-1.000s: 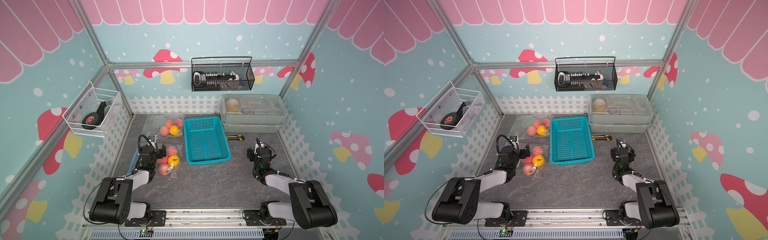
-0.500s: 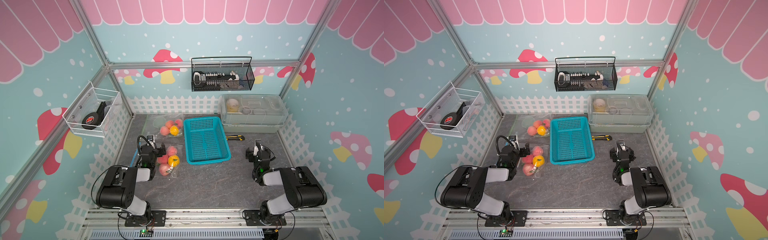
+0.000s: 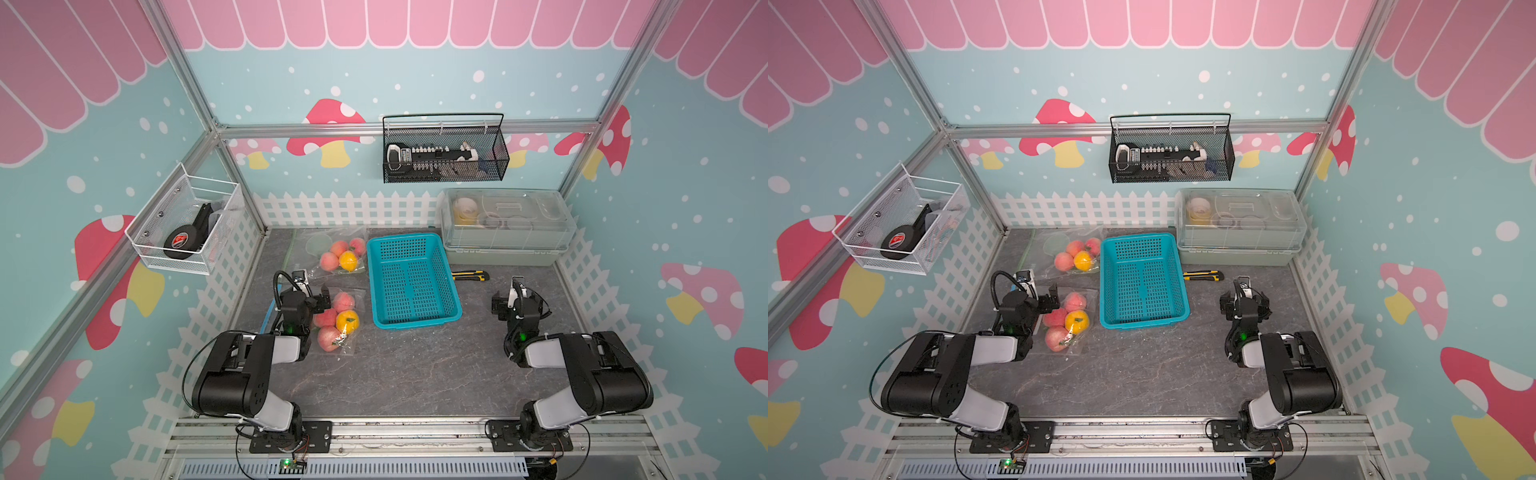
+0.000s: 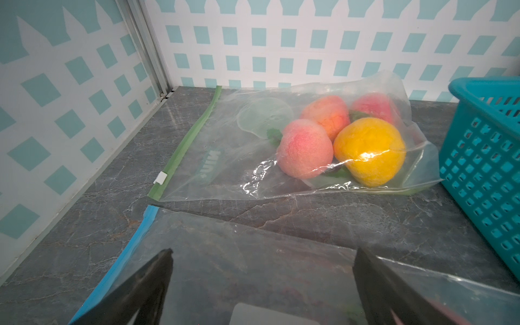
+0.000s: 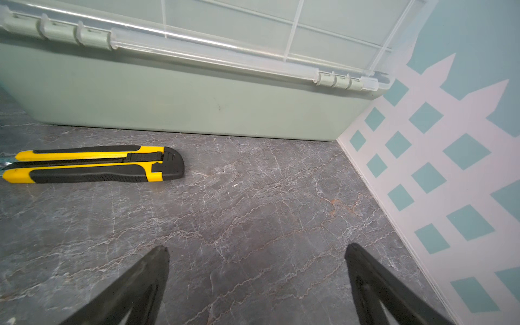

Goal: Place the peach in a zip-top bag and seal the zipper
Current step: Reset both arms

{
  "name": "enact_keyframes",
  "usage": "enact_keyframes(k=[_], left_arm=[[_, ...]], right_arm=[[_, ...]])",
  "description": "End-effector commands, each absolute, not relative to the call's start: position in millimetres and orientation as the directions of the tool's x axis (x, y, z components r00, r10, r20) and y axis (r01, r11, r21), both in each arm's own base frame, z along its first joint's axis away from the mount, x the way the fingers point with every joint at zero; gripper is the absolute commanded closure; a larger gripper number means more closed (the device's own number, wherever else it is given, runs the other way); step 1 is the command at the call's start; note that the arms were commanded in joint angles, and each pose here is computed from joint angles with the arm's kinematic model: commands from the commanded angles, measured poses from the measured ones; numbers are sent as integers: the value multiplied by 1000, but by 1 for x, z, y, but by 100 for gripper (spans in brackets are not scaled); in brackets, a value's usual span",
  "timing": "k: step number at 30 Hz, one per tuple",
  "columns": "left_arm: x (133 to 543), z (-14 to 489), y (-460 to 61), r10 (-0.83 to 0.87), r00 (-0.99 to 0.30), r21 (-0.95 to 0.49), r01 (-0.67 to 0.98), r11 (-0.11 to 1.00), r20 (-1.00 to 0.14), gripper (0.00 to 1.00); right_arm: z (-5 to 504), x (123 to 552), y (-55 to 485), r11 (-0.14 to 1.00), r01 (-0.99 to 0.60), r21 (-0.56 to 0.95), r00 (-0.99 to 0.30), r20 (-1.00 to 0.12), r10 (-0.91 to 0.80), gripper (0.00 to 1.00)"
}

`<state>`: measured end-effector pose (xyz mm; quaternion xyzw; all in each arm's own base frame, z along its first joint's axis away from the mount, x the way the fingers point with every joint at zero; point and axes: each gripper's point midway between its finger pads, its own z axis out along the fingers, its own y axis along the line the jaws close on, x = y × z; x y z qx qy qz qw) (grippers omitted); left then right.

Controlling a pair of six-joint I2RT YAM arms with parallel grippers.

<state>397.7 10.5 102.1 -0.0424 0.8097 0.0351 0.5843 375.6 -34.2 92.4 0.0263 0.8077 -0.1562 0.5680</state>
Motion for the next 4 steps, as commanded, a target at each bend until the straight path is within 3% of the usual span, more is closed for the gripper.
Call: enact_keyframes(k=[1, 4], left_arm=[[404, 114, 14, -36, -273, -2, -125, 992, -961, 1], [405, 115, 13, -38, -270, -5, -123, 992, -962, 1]], right_arm=[[104, 381, -38, 947, 250, -200, -315, -942, -116, 1], [104, 381, -38, 947, 251, -200, -314, -942, -115, 1]])
